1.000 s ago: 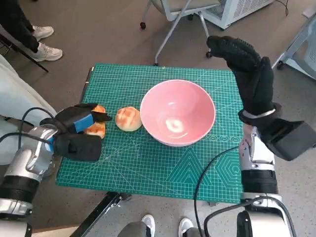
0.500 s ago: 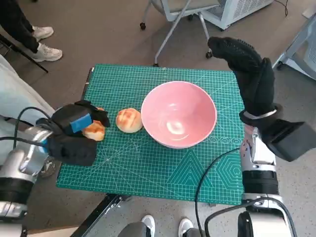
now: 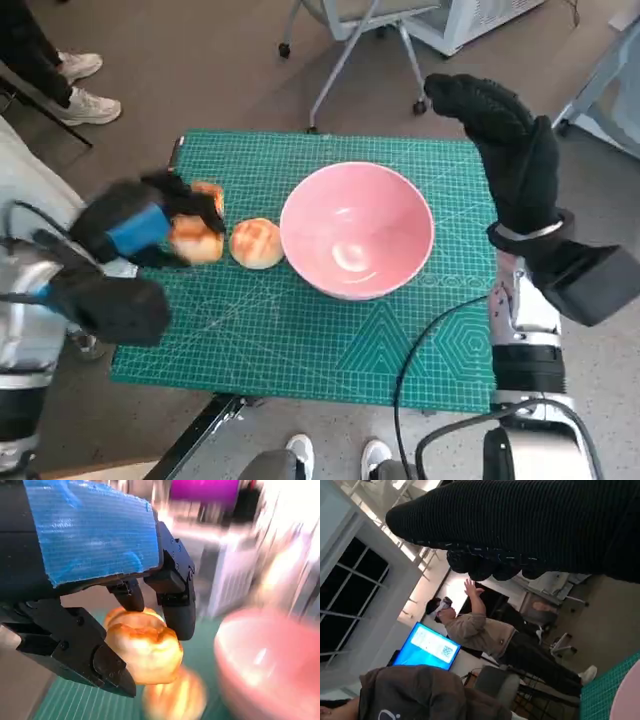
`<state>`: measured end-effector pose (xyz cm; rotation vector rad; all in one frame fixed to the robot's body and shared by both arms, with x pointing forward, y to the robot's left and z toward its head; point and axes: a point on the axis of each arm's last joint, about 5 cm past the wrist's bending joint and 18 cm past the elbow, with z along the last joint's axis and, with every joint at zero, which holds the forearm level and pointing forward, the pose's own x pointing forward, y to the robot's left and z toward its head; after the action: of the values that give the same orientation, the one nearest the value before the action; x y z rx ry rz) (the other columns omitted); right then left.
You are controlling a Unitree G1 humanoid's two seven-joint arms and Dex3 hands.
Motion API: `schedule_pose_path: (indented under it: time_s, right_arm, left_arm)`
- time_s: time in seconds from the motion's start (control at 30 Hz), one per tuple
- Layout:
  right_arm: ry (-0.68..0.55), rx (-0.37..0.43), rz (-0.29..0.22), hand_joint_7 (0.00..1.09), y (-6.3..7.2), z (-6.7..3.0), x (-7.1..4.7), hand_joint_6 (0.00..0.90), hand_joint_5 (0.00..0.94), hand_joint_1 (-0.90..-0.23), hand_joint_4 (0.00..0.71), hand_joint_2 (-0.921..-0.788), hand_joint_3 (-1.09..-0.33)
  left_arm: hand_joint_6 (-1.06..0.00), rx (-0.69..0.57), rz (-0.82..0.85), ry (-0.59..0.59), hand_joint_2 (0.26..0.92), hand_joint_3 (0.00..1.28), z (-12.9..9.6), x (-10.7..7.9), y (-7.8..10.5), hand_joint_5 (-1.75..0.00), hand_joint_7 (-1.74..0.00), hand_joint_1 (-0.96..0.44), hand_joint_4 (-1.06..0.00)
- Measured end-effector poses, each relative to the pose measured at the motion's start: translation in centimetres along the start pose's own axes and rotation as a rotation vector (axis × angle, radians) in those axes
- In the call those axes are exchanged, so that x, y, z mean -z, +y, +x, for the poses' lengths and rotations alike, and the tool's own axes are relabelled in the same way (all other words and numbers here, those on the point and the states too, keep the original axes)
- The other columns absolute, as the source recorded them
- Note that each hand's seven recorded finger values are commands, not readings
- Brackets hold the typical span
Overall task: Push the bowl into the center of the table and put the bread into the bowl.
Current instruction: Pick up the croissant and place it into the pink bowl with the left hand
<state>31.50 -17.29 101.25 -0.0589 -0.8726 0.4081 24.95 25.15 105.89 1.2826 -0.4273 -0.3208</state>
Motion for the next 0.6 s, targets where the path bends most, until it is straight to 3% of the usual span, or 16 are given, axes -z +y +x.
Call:
schedule_pose_path:
  time_s: [0.23, 0.6]
  right_arm:
    - [-0.002, 0.002, -0.001, 0.5, -0.1, -0.01, 0.0, -0.001, 0.0, -0.654, 0.158, -0.921, -0.738]
    - [0.004, 0.003, 0.003, 0.5, 0.0, -0.03, 0.0, -0.001, 0.0, -0.661, 0.158, -0.921, -0.735]
  left_arm:
    - [-0.73, -0.14, 0.008, -0.085, 0.895, 0.0, 0.4, -1.6, 1.5, -1.03, -1.01, 0.0, -0.85]
    - [-0.74, -0.26, -0.043, -0.258, 0.892, 0.0, 3.3, -5.0, 1.9, -0.99, -1.05, 0.0, -0.84]
